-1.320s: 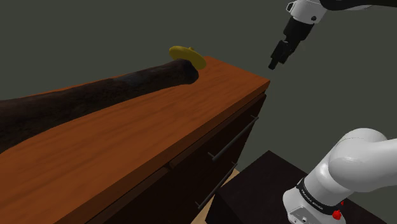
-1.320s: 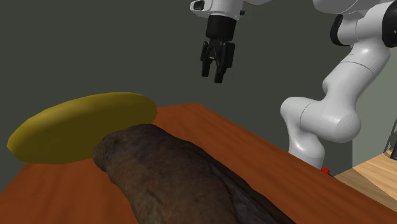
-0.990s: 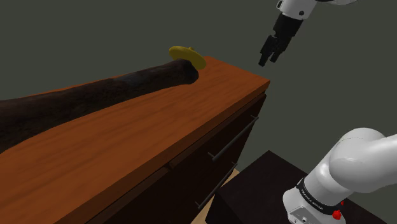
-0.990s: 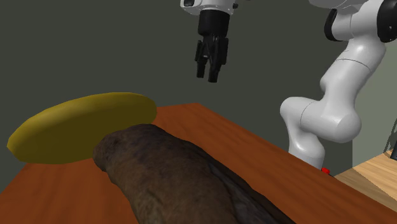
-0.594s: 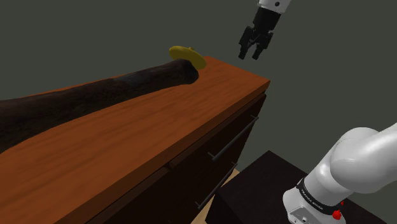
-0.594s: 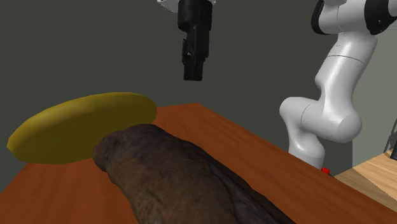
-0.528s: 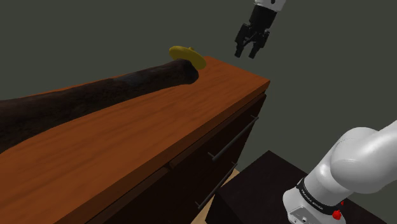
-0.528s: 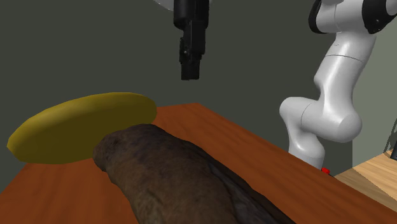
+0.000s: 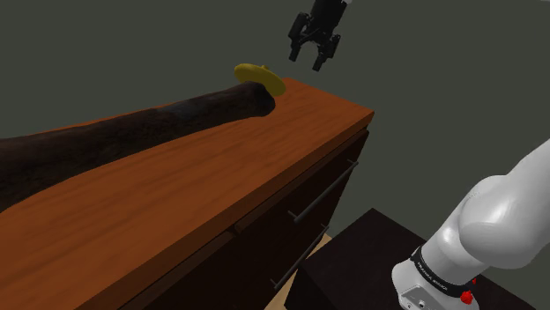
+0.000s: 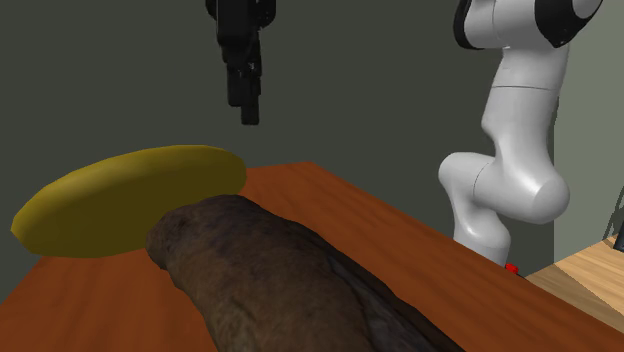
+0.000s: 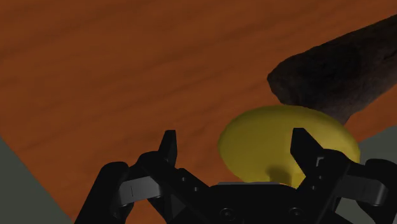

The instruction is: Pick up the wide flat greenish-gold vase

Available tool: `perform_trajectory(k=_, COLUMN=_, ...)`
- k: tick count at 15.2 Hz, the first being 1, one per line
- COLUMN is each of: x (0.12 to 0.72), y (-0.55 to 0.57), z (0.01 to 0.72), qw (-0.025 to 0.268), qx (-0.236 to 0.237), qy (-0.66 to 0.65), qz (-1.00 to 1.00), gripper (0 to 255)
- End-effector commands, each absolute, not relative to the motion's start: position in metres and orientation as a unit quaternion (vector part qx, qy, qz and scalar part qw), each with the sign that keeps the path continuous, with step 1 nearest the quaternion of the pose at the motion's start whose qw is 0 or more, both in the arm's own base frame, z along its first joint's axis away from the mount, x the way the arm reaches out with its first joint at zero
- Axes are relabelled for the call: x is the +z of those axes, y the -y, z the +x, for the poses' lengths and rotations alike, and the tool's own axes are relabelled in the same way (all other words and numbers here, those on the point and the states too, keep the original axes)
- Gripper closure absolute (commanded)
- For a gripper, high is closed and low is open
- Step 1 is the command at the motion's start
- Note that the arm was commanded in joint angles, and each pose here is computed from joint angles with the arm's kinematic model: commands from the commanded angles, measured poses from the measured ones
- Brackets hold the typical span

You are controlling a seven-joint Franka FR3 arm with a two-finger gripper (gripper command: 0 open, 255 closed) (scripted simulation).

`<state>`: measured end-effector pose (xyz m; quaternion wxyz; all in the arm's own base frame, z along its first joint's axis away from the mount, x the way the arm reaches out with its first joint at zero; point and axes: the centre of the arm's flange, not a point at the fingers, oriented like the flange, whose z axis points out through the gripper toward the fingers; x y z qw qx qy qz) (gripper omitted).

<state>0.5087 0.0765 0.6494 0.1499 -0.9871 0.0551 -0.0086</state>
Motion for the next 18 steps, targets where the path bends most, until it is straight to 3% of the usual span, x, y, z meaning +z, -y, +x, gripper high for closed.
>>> perform_trajectory(k=1, x=0.651, y=-0.086, z=0.533, qw=0.171, qx=0.000, qy=-0.069, qz=-0.983, gripper=0)
perform_trajectory(k=7, x=0.662, y=-0.111, z=0.596, qw=0.230, qx=0.022, qy=-0.105, qz=-0.967, gripper=0)
perform_trajectory(k=16, x=0.622, y=-0.111, z=0.596, qw=0.230, qx=0.022, qy=-0.105, qz=-0.967, gripper=0)
perform_trajectory(k=17, x=0.622, y=-0.111, z=0.596, qw=0.230, qx=0.022, qy=-0.105, qz=-0.967, gripper=255)
perform_trajectory(k=18, x=0.622, y=-0.112, z=0.596, qw=0.230, qx=0.022, qy=-0.105, qz=-0.967, gripper=255)
